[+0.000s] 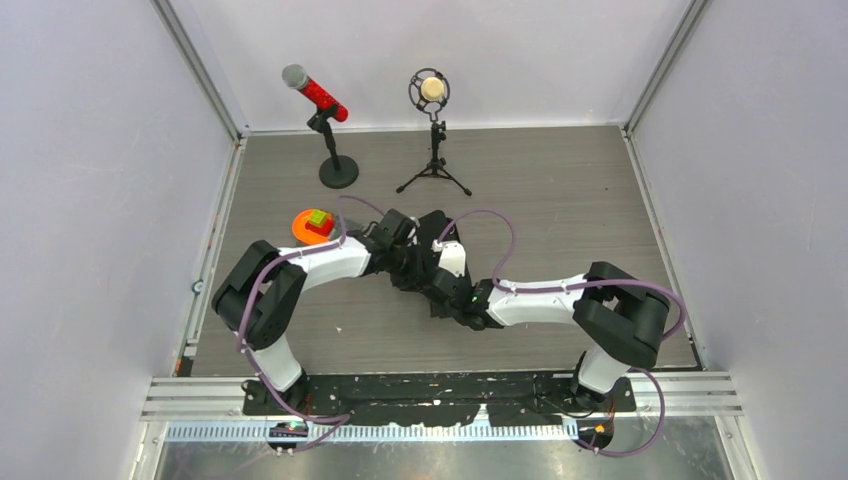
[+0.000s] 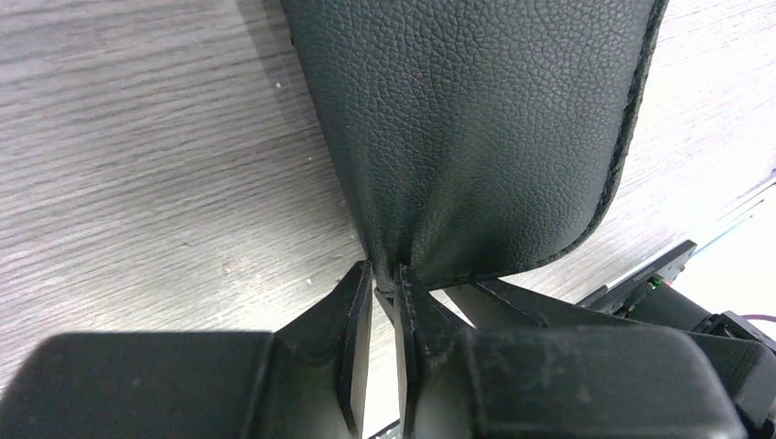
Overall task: Sort the hair-cutting tools
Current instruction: Zip the hairdressing tool bag at the center of the board.
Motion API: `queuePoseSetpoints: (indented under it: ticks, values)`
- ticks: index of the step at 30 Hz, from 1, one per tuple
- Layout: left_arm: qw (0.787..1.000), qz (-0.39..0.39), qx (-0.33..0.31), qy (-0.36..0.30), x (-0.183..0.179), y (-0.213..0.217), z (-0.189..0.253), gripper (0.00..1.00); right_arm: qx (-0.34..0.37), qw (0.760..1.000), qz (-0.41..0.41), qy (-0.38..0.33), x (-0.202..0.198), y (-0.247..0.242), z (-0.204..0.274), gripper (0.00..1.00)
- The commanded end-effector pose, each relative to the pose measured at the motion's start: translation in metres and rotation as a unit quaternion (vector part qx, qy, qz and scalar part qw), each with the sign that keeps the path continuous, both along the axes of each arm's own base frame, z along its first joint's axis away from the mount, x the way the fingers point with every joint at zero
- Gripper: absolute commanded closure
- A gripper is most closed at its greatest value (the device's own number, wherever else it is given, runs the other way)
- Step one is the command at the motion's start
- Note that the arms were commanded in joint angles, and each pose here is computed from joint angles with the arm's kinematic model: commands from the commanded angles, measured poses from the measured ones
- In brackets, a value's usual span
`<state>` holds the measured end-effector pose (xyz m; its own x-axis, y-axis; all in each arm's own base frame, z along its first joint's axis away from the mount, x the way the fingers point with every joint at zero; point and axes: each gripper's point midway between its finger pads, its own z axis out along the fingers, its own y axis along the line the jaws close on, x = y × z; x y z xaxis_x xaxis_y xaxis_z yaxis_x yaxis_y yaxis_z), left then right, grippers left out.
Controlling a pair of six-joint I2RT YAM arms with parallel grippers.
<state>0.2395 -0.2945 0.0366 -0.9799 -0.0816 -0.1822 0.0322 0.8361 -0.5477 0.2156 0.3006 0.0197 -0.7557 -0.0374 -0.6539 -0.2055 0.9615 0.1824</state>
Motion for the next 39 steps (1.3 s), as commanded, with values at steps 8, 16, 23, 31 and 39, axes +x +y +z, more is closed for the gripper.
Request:
queuePoseSetpoints:
  ticks: [8,16,23,31,39]
  values:
    - [0.998,0.002,0.049,-0.034,0.019,0.008,0.000,0.86,-0.058,0.998,-0.025,-0.015,0.009,-0.034,-0.009,0.94]
    - [0.995,0.017,0.092,-0.029,0.029,0.028,-0.015,0.89,-0.050,0.999,-0.010,0.009,0.005,-0.069,-0.007,0.95]
    - [0.996,0.023,0.073,-0.036,0.033,0.029,-0.009,0.85,0.000,0.999,0.036,0.018,0.001,-0.068,-0.006,0.95]
    - [0.992,0.084,-0.079,-0.058,0.024,0.005,0.033,0.20,0.096,0.989,0.111,0.009,0.001,-0.017,0.022,0.95]
    - [0.982,0.120,-0.144,-0.036,0.020,-0.005,0.028,0.15,0.151,0.977,0.147,0.023,-0.006,0.013,0.034,0.95]
